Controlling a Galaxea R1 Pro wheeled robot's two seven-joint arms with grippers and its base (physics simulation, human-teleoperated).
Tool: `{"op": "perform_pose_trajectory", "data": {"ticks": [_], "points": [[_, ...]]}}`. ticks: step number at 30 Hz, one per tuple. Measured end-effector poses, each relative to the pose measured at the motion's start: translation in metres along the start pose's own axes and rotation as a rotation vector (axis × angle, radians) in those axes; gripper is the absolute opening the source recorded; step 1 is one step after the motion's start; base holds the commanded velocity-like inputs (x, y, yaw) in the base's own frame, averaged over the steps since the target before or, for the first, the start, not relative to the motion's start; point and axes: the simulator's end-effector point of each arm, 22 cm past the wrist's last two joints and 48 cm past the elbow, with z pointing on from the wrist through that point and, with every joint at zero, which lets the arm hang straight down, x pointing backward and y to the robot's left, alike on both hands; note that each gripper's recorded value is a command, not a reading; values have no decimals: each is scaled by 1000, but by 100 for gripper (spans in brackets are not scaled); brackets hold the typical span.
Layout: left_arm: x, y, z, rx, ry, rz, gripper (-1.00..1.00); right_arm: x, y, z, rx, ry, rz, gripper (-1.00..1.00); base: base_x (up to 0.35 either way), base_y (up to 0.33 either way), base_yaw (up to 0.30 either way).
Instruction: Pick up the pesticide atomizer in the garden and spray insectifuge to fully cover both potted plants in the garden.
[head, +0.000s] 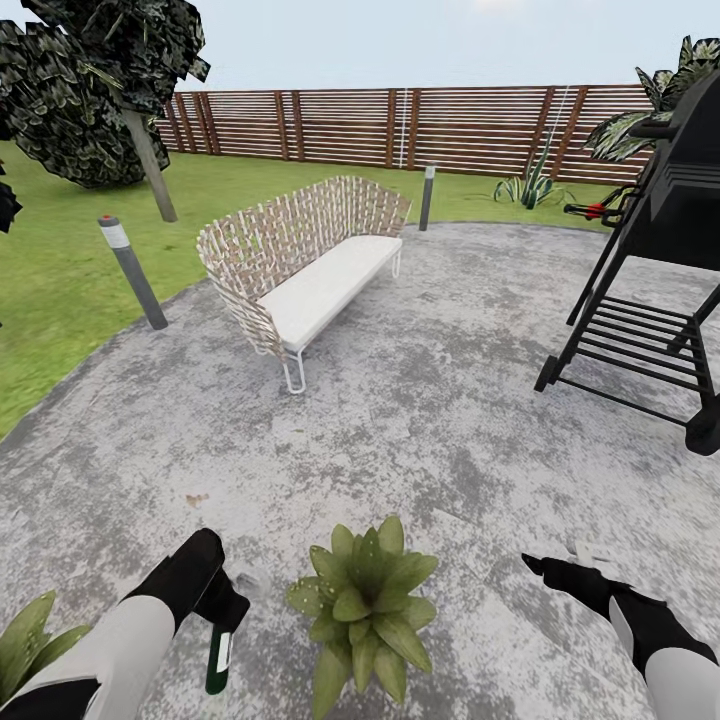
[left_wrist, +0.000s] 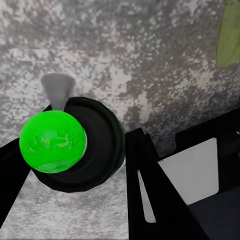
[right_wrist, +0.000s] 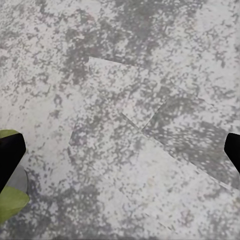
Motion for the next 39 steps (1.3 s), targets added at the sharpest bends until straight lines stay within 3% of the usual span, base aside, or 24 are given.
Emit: {"op": "perform_pose_trajectory", "data": {"ticks": [9,16,39], "points": [[-1,1,2,-1,1,1,-100,4,-1,2,3,7,1,100,0,0,40],[1,2,20,2,10,0,-100,19,-5,14,5,16,1,100,0,0,93],[-8,7,21,-8,-8,-2,-100,29,-8,18,9,37,3,100,0,0,-35]]}}
